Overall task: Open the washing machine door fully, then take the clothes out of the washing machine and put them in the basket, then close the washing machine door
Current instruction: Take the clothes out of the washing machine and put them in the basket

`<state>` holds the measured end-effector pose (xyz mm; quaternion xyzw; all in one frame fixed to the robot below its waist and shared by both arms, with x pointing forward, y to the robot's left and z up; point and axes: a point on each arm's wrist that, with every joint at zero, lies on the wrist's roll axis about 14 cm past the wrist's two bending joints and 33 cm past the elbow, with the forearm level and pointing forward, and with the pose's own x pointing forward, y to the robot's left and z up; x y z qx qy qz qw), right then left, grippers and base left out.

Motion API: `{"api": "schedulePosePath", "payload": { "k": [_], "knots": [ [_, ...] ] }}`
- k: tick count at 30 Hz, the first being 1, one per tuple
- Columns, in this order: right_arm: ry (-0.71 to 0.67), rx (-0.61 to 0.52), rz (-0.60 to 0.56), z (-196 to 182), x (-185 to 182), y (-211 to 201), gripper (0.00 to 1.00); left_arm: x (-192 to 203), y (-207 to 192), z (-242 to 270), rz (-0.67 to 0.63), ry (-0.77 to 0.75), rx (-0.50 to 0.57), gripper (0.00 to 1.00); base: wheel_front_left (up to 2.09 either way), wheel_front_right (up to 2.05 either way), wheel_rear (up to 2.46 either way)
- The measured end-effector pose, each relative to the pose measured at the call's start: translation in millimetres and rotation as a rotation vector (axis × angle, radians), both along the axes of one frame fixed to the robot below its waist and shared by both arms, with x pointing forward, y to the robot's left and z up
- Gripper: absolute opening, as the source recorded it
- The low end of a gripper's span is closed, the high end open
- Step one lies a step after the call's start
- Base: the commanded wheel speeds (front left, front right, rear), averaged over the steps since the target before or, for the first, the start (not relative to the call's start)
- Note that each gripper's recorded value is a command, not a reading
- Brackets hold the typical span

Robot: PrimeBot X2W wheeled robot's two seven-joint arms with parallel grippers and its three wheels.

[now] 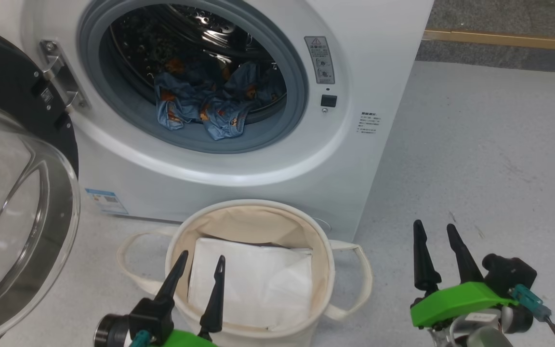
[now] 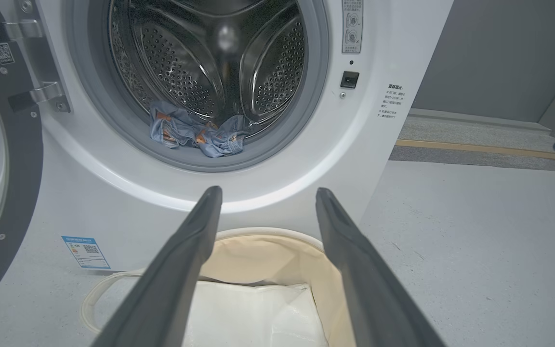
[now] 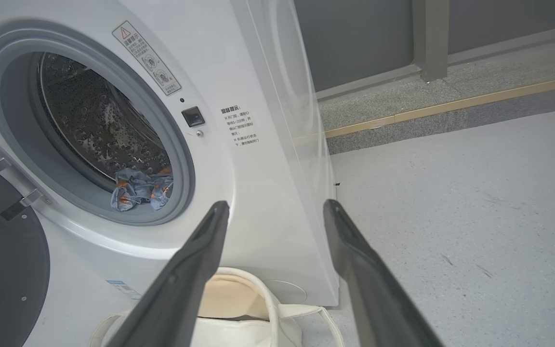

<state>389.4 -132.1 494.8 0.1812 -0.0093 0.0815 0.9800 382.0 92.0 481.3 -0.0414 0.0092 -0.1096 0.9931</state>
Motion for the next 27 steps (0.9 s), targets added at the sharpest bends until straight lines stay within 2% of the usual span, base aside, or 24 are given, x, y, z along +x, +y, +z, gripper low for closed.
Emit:
{"api": "schedulePosePath", "payload": {
  "k": [18, 27],
  "knots": [
    [0.008, 0.001, 0.035, -4, 0, 12, 1.0, 12, 3, -5, 0.017, 0.006, 0.023, 1.0, 0.0, 0.0, 0.0],
    [0.035, 0.0, 0.023, -15, 14, 7, 1.0, 62, 5, -2, 0.01, -0.029, 0.082, 1.0, 0.0, 0.0, 0.0]
  ]
}}
